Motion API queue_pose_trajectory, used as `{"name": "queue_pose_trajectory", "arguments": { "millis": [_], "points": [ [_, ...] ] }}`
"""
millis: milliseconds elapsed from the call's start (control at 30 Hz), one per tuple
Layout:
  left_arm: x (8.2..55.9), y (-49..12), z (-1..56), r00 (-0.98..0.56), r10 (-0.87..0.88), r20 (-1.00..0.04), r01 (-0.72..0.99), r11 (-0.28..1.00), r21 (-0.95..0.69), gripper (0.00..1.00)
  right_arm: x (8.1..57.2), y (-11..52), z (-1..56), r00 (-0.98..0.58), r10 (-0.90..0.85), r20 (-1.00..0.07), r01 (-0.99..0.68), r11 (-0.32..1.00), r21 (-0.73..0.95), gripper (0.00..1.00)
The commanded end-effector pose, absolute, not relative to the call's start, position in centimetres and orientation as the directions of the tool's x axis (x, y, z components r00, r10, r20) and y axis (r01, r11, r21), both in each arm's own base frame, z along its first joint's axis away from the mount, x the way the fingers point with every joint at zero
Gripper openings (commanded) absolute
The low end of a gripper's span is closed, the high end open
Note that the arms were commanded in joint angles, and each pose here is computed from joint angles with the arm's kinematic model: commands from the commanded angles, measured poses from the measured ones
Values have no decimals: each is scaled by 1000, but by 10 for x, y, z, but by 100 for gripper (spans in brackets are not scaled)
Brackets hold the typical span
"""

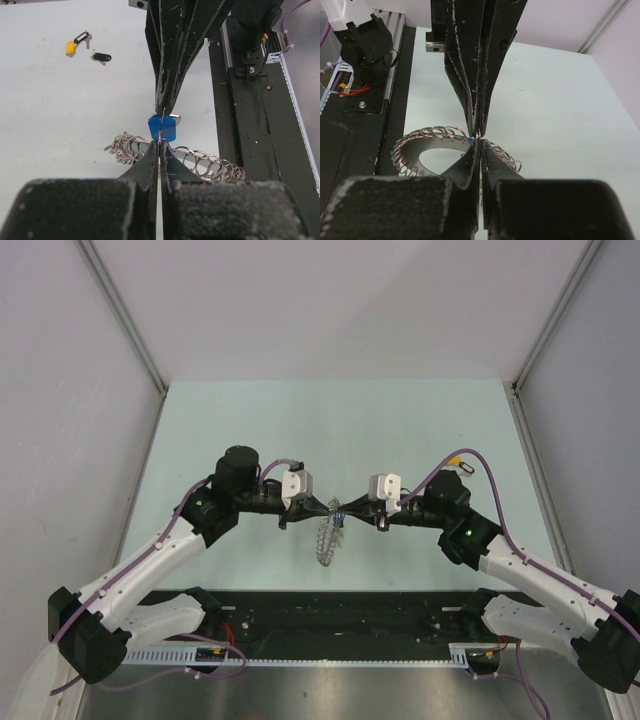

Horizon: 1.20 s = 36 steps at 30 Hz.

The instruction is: Put the keys on the keyring

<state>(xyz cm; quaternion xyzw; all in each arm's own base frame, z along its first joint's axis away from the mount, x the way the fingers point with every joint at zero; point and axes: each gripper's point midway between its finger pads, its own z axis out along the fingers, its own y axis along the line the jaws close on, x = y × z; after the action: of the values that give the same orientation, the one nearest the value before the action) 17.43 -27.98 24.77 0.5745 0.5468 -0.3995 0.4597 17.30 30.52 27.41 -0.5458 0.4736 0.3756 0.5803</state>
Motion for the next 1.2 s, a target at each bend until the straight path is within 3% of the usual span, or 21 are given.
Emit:
{"name": "queue_pose_trajectory", "arguments": {
  "millis": [0, 1167],
  "points": [
    [170, -286, 265, 146, 199, -969, 989, -25, 144, 0, 173, 306, 287, 299, -49, -953, -945, 124, -303, 0],
    [167, -288, 266, 154, 192, -969, 988, -37, 150, 0, 172, 309, 284, 282, -52, -958, -951, 117, -286, 0]
  ]
}}
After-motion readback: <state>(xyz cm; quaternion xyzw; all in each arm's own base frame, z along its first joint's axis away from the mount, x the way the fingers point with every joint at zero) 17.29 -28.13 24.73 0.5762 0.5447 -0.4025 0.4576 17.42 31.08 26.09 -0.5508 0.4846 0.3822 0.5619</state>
